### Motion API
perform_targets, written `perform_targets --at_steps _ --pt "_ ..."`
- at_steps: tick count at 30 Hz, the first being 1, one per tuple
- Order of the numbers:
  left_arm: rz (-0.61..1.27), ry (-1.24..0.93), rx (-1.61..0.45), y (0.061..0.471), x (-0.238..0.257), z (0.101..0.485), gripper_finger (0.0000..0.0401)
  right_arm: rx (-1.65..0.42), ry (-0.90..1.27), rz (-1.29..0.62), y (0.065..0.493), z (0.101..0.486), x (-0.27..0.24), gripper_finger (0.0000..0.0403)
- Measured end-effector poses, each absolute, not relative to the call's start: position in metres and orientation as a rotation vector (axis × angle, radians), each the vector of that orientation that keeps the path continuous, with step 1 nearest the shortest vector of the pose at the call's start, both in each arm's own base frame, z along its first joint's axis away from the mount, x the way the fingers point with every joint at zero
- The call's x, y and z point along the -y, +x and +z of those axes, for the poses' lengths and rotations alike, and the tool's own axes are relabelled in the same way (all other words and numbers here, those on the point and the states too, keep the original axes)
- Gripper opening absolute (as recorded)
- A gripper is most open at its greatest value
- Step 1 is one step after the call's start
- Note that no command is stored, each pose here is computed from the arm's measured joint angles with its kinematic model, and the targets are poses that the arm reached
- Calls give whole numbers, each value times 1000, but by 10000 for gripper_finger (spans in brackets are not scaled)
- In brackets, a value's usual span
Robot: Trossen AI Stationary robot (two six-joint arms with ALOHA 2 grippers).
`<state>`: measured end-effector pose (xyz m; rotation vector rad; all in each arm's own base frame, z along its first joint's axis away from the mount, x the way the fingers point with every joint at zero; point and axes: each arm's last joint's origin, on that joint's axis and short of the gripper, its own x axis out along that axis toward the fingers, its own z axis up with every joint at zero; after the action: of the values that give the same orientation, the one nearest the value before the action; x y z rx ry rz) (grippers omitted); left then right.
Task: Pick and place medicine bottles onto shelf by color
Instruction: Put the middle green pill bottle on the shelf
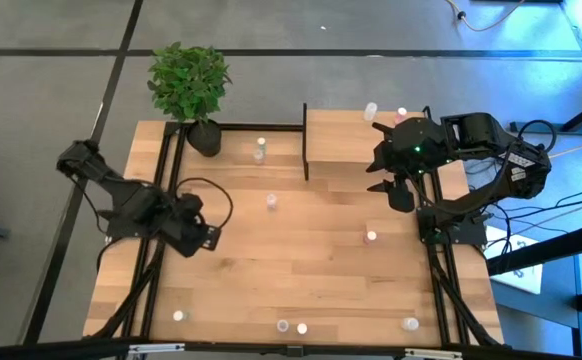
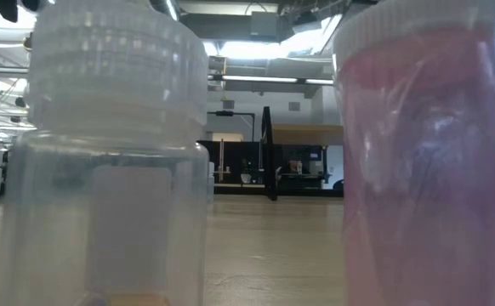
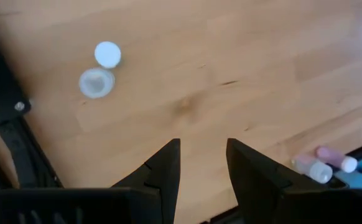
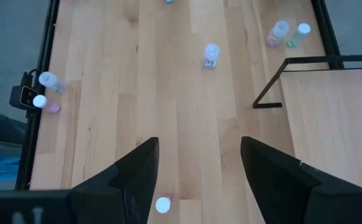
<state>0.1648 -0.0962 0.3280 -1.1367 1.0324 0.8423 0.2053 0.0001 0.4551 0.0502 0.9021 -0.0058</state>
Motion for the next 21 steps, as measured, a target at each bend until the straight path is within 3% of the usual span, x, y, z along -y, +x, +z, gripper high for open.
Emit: perform_targets --at_steps 12,21 --pt "827 -1089 -1078 172 82 326 124 -903 51 -5 205 455 0 229" --pt "948 -1065 -1159 174 67 291 124 -901 50 -5 205 455 0 229"
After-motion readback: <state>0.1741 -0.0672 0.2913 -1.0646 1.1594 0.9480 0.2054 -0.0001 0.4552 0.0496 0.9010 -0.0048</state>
